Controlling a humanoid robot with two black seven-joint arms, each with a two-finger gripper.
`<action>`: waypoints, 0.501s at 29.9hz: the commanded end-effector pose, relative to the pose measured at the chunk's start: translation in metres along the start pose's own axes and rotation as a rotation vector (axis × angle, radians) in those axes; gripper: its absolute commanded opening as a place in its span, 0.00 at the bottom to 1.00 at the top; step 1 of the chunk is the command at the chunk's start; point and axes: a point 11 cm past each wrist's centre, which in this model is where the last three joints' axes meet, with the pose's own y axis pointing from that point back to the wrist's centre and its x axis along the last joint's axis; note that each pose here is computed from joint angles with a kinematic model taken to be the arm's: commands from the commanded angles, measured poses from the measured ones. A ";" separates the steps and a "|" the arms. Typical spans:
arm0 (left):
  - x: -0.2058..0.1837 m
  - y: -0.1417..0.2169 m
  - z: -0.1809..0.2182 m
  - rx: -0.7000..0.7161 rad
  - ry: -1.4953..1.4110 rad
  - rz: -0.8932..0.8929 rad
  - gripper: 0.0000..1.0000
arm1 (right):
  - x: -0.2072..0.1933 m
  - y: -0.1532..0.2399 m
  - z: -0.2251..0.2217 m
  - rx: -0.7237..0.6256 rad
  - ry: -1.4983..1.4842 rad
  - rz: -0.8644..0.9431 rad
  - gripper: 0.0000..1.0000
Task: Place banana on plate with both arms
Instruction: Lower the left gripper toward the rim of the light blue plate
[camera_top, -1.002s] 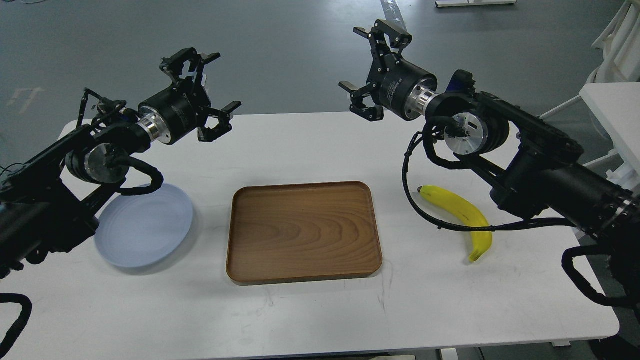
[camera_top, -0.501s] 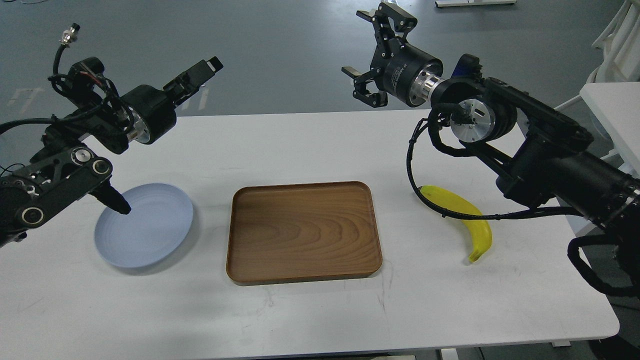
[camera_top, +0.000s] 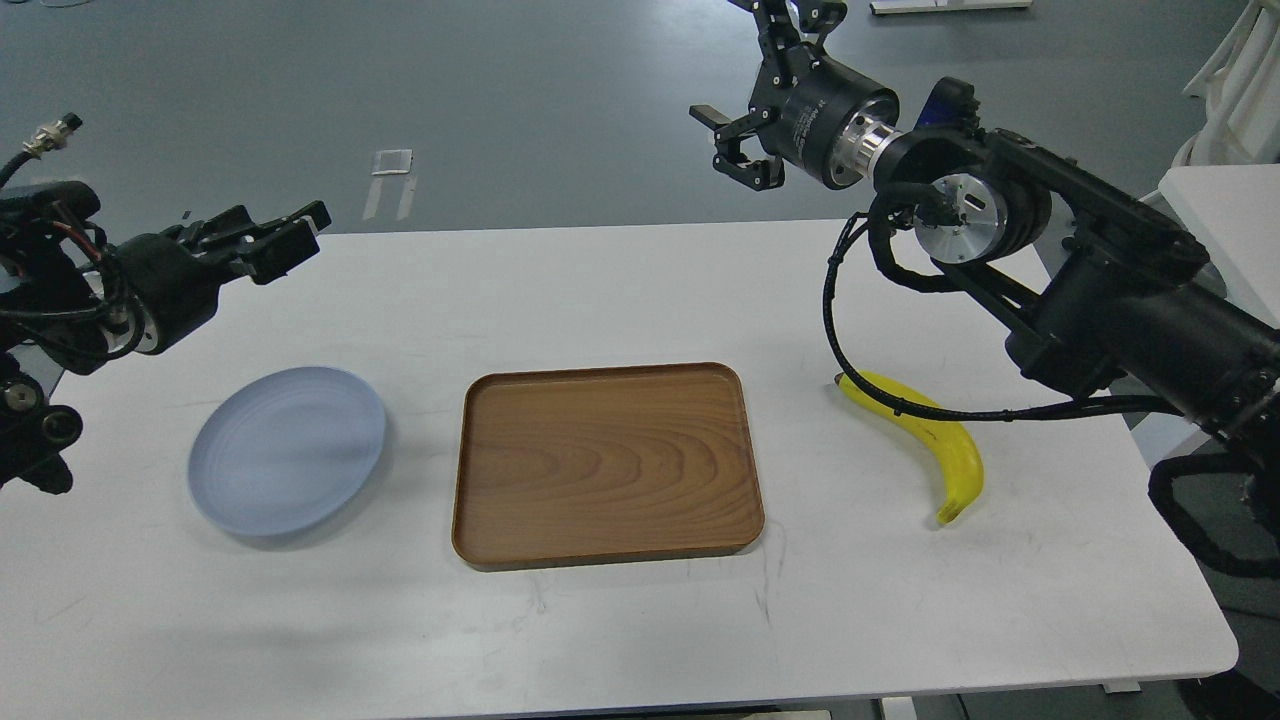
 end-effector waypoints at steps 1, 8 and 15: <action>-0.011 0.014 -0.021 0.057 -0.024 -0.040 0.97 | 0.000 0.000 0.001 -0.001 -0.001 -0.001 1.00; -0.030 0.031 -0.043 0.115 -0.029 -0.070 0.94 | -0.008 -0.003 -0.008 0.011 0.011 -0.016 1.00; -0.051 0.044 -0.073 0.198 -0.039 -0.105 0.86 | -0.011 -0.005 -0.005 0.002 0.016 -0.022 1.00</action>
